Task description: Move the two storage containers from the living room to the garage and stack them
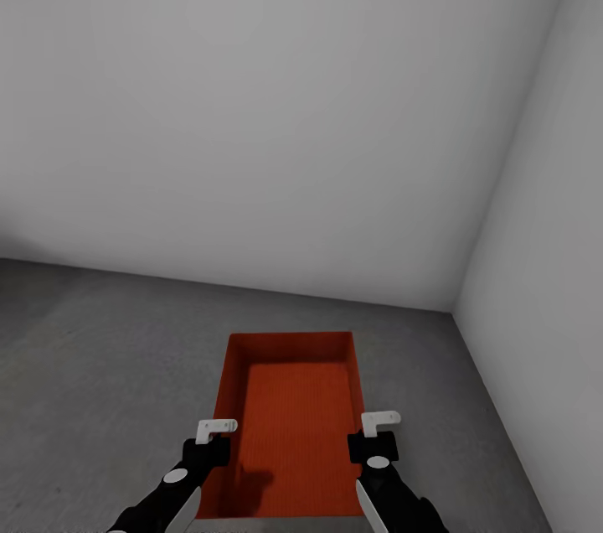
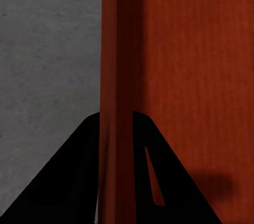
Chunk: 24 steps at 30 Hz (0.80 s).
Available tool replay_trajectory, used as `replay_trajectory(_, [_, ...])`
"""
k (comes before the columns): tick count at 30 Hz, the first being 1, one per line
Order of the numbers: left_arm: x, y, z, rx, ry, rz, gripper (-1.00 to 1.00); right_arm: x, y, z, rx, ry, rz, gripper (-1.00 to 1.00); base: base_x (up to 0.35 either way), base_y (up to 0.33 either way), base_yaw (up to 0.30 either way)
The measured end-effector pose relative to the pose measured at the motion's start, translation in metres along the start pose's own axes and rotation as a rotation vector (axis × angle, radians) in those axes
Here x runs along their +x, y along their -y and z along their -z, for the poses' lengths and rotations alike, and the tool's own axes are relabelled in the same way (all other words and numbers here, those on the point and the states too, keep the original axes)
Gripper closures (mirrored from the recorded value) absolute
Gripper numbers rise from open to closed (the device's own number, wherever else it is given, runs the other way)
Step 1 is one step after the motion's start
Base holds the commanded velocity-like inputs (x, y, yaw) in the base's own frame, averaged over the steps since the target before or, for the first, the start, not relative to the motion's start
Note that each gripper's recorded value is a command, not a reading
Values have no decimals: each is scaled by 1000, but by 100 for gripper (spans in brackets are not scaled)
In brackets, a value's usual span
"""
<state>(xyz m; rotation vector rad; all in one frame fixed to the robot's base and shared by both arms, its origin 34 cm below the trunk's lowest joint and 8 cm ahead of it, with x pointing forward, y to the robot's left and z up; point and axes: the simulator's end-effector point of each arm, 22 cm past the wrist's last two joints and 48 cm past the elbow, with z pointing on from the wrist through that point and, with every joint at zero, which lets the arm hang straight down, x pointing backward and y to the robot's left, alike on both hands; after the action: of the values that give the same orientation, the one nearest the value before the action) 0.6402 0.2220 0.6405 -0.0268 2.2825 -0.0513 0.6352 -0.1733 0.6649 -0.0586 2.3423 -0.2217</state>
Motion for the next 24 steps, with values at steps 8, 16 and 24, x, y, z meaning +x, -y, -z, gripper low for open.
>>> replay_trajectory(8, [7,0,-2,-1,-13,0,100,6,-1,-3,-1,-13,2,100,0,0,0])
replay_trajectory(16, [13,-1,-4,-1,-26,0,100,13,-2,-5,-2,-25,4,100,0,0,0])
replay_trajectory(24, [20,-1,-6,-2,-39,0,100,19,-3,-7,-4,-39,5,100,0,0,0])
